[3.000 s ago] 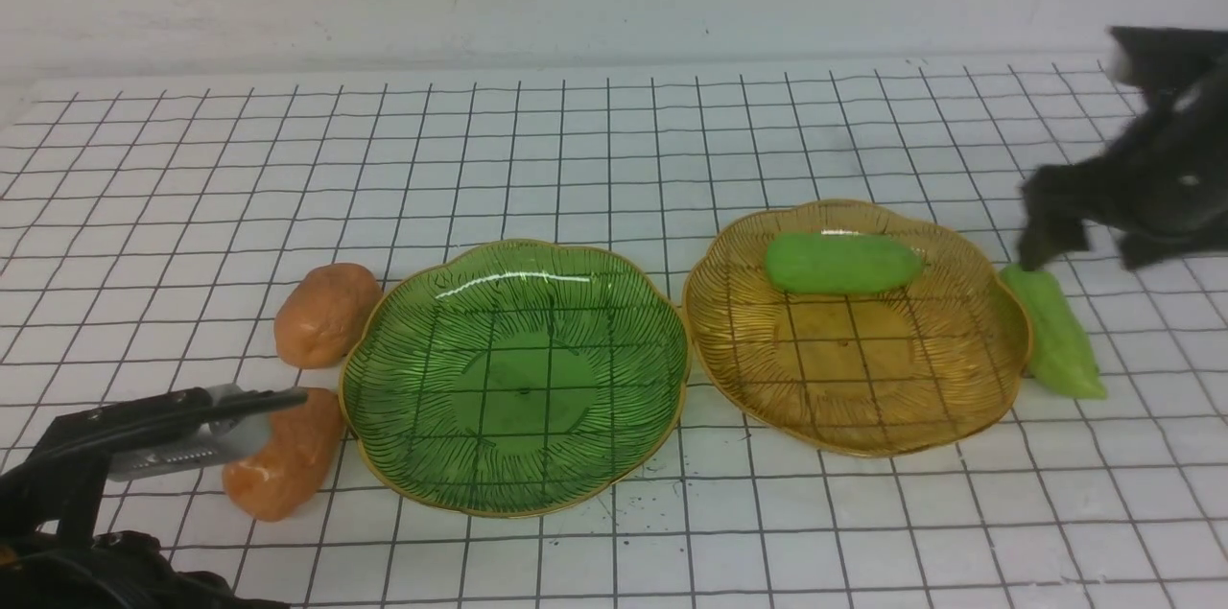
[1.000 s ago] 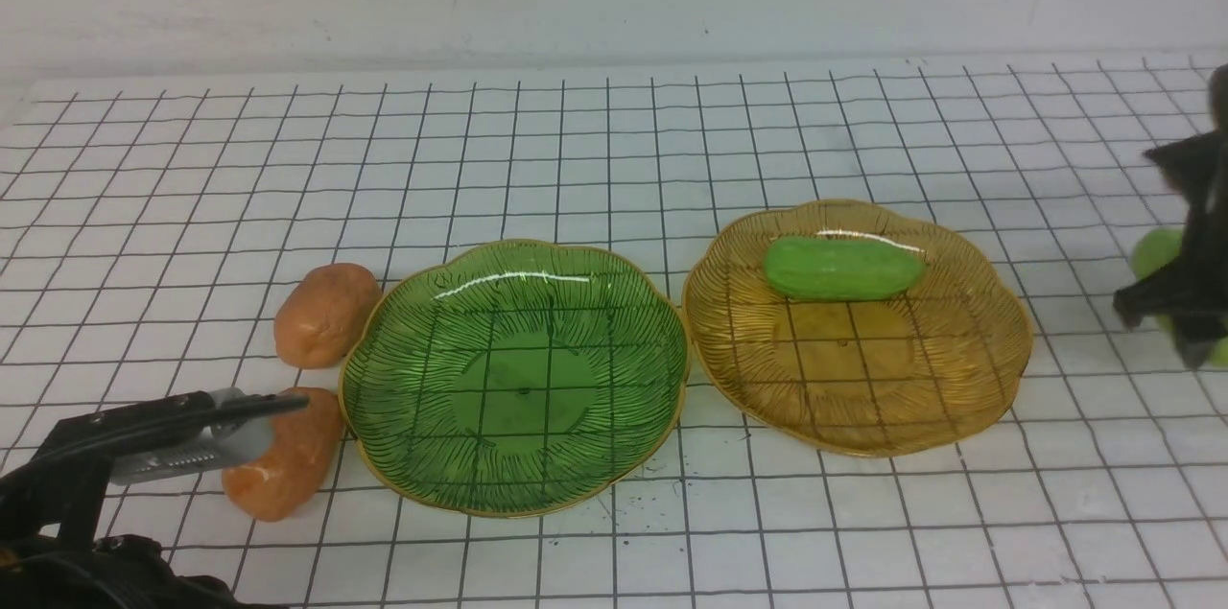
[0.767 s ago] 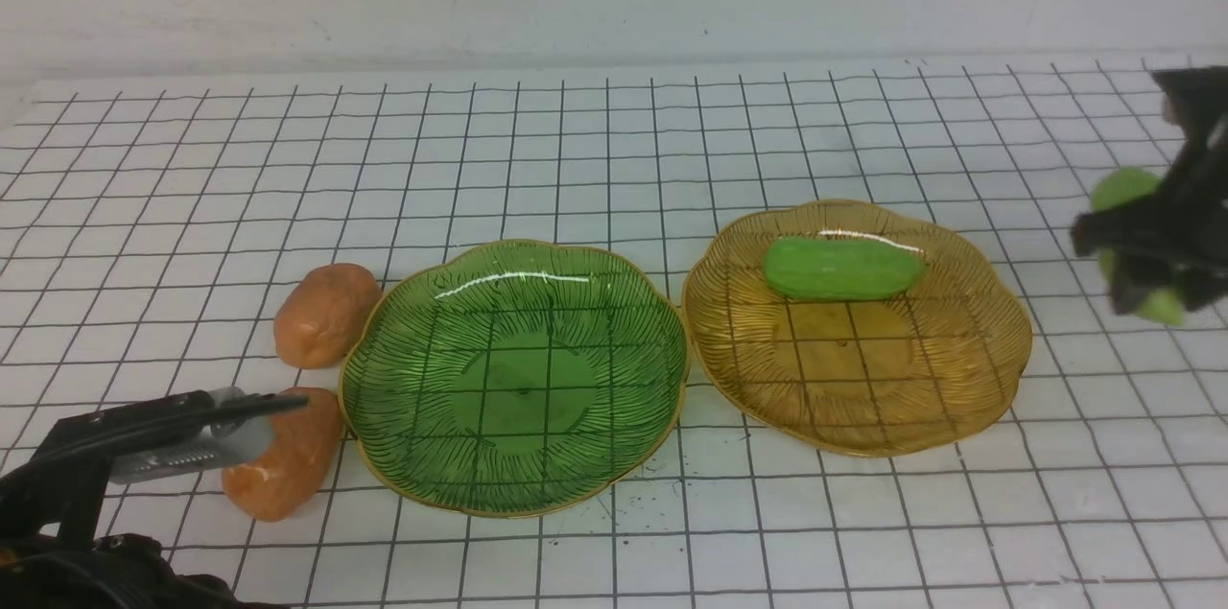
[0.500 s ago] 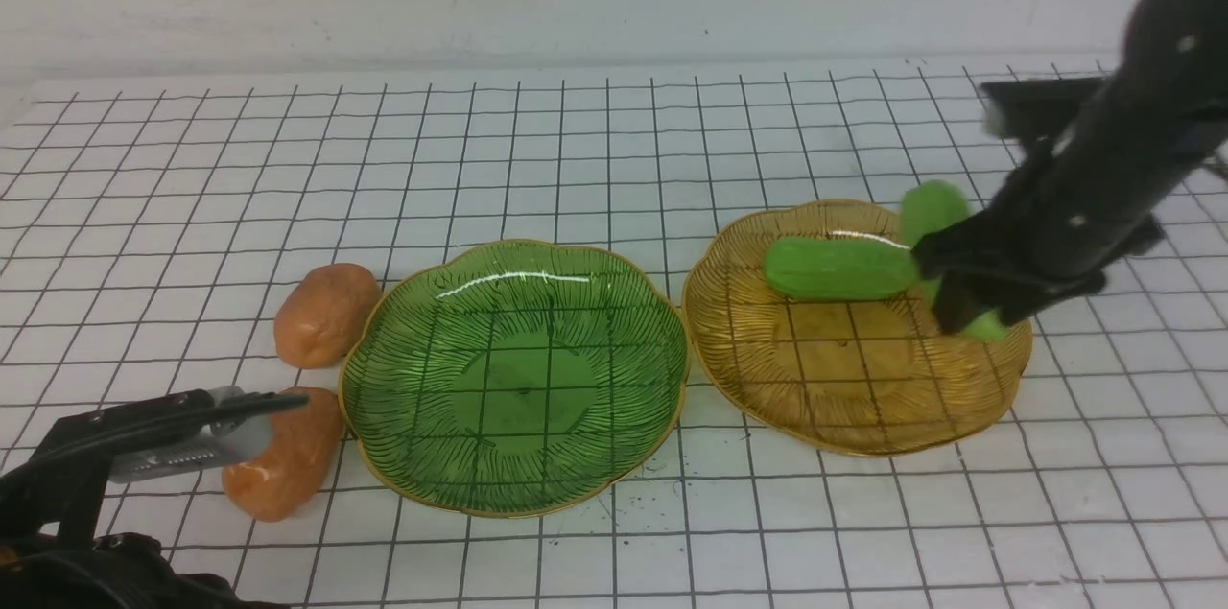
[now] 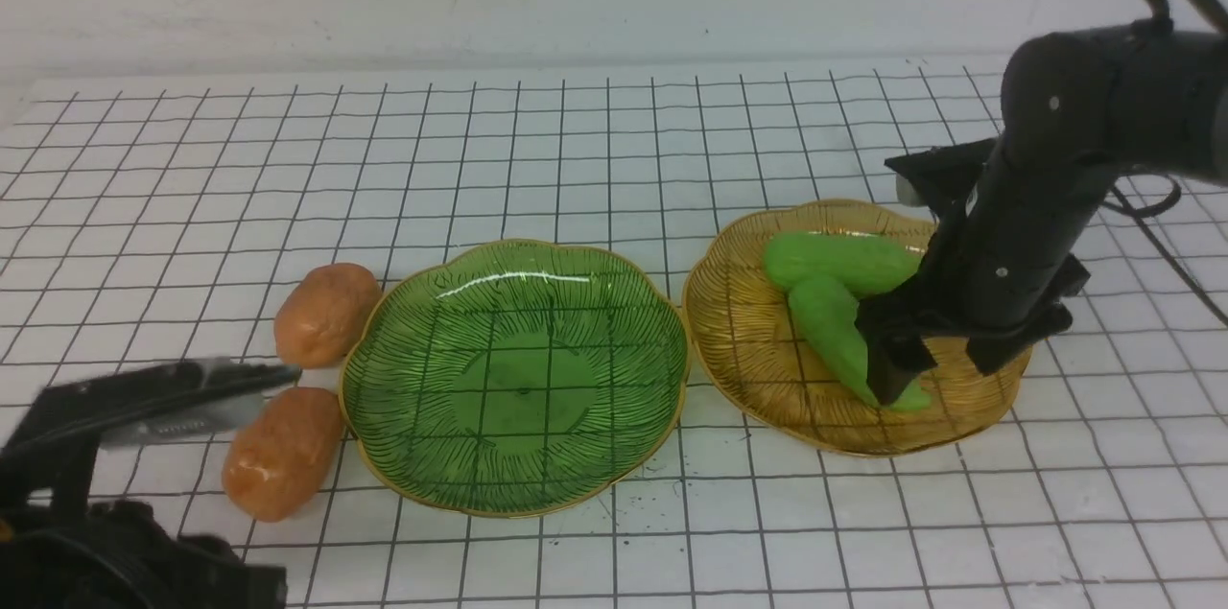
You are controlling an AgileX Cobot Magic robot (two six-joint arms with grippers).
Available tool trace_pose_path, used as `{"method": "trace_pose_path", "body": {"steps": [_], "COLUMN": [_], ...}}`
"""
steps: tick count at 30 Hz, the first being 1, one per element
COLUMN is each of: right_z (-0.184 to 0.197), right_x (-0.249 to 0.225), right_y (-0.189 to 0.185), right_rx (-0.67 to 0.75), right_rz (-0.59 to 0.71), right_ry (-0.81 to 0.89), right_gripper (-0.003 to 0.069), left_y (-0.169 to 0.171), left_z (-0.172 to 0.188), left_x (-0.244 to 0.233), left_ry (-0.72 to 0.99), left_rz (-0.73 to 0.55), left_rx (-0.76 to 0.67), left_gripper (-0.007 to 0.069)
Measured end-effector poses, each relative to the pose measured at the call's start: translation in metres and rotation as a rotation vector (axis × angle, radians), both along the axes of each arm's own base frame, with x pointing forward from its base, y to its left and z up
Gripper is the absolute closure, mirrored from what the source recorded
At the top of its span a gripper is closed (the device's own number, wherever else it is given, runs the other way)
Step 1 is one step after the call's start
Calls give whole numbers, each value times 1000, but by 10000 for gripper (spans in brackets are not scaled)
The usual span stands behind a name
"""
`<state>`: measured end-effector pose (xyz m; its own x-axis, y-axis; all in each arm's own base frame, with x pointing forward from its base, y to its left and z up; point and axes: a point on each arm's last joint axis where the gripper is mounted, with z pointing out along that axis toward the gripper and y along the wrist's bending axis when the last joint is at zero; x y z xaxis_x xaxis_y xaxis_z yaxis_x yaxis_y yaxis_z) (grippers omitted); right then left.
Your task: Put different types of vegetables on the plate.
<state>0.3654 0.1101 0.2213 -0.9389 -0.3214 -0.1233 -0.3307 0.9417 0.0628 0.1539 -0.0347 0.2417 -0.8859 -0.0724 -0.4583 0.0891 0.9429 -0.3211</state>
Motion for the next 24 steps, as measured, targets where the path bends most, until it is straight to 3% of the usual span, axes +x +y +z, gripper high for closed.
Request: {"method": "trace_pose_path", "body": {"steps": [5,7,8,13,14,16,19,24], "right_z": [21,32,47,80,81,88,95,99], "right_x": [3,-2,-13,-61,-63,-87,-119,-151], "right_y": [4,4,3,-8,-9,-15,-24,-33], "right_rx": [43,70,98,143,144,154,161,167], "right_rz": [-9,-15,-19,-20,-19,-11,-3,3], "right_ry": [-43,-58,-84,-133,-135,-148,-161,-186], "right_gripper": [25,86,167,452,475,589,652,672], "left_y": [6,9,11,17,17,18,17,17], "left_z": [25,34,39,26,24,12,-7,-35], "left_x": [16,21,26,45,47,56,72,94], "left_ry": [-136,-170,-175,-97,-89,-45,-3,37], "left_rz": [48,71,97,125,123,112,104,96], "left_rx": [52,75,100,166,172,194,209,226], "left_gripper": [415,367,314,192,182,139,68,11]}}
